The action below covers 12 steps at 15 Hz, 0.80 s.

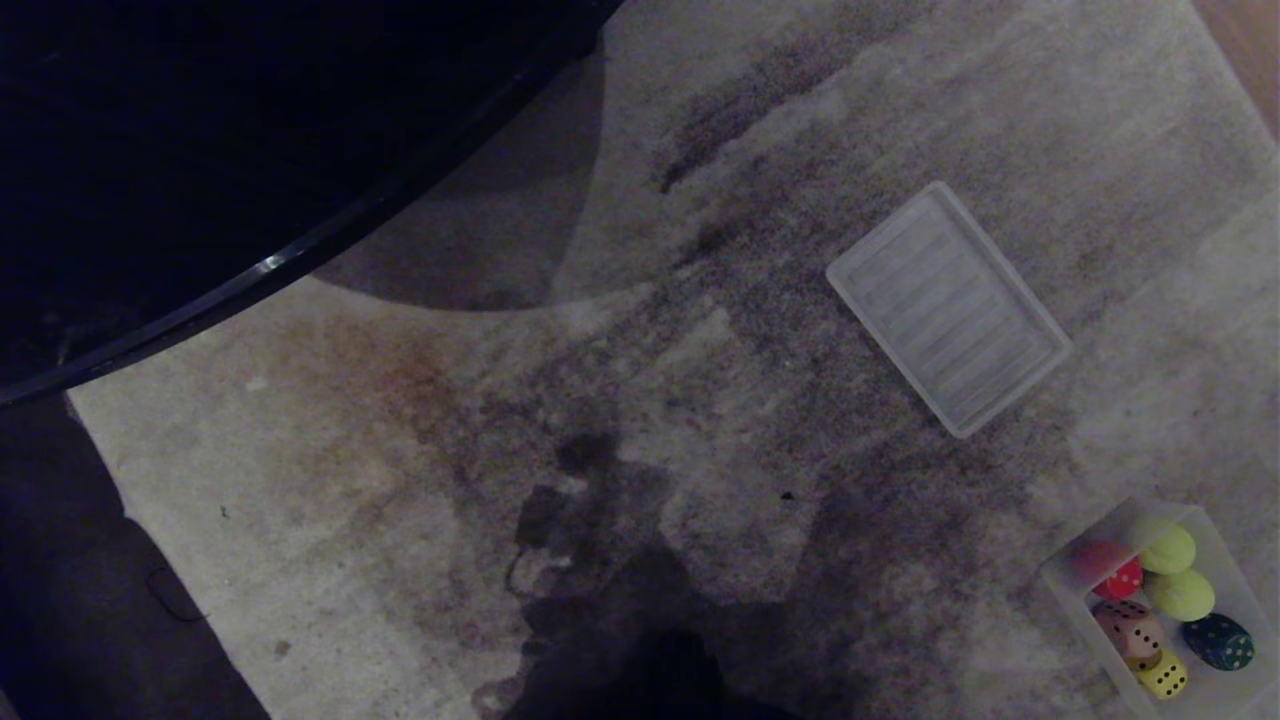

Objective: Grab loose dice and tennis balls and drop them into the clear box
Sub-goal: Close the lid

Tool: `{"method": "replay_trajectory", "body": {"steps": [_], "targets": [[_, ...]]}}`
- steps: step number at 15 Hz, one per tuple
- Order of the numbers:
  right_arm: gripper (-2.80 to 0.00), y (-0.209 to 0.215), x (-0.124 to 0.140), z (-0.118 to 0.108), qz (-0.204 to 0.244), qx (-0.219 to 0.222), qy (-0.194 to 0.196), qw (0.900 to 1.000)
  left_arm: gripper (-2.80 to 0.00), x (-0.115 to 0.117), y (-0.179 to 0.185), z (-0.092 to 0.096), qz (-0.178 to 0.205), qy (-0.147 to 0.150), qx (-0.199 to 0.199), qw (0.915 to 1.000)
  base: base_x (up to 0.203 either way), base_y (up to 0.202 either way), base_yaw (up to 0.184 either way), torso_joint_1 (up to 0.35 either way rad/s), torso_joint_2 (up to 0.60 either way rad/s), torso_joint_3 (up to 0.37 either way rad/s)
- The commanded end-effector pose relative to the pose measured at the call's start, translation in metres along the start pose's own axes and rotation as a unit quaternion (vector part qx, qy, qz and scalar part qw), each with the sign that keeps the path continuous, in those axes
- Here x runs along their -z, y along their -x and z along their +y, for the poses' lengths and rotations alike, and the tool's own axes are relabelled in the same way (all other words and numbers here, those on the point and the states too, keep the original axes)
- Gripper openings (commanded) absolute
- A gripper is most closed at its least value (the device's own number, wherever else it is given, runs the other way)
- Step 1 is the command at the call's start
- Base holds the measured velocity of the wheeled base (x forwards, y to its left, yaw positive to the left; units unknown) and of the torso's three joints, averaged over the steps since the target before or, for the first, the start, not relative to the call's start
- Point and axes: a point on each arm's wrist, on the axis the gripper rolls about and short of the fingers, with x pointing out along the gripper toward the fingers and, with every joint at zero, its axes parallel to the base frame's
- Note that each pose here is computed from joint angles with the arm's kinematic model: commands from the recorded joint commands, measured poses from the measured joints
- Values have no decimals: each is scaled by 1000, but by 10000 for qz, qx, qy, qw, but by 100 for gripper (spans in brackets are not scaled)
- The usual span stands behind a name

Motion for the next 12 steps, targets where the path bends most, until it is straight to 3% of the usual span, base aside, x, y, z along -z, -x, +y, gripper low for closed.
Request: {"method": "replay_trajectory", "body": {"steps": [1, 3, 6, 9, 12], "targets": [[-280, -1, -28, 2, 150, 40, -84, 9998, -280, 0, 0, 0, 5, 5, -5, 10000, 0, 0, 0, 0, 0, 0], [-280, -15, -59, 3, 666, 118, -333, 9972, -280, 0, 0, 0, 5, 5, -5, 10000, 0, 0, 0, 0, 0, 0], [-280, -60, -95, 3, 1490, 508, -723, 9849, -280, 0, 0, 0, 5, 5, -5, 10000, 0, 0, 0, 0, 0, 0], [-280, -130, -107, -2, 1881, 954, -1012, 9723, -280, 0, 0, 0, 5, 5, -5, 10000, 0, 0, 0, 0, 0, 0], [-280, -205, -98, -11, 1892, 1399, -1256, 9638, -280, 0, 0, 0, 5, 5, -5, 10000, 0, 0, 0, 0, 0, 0]]}}
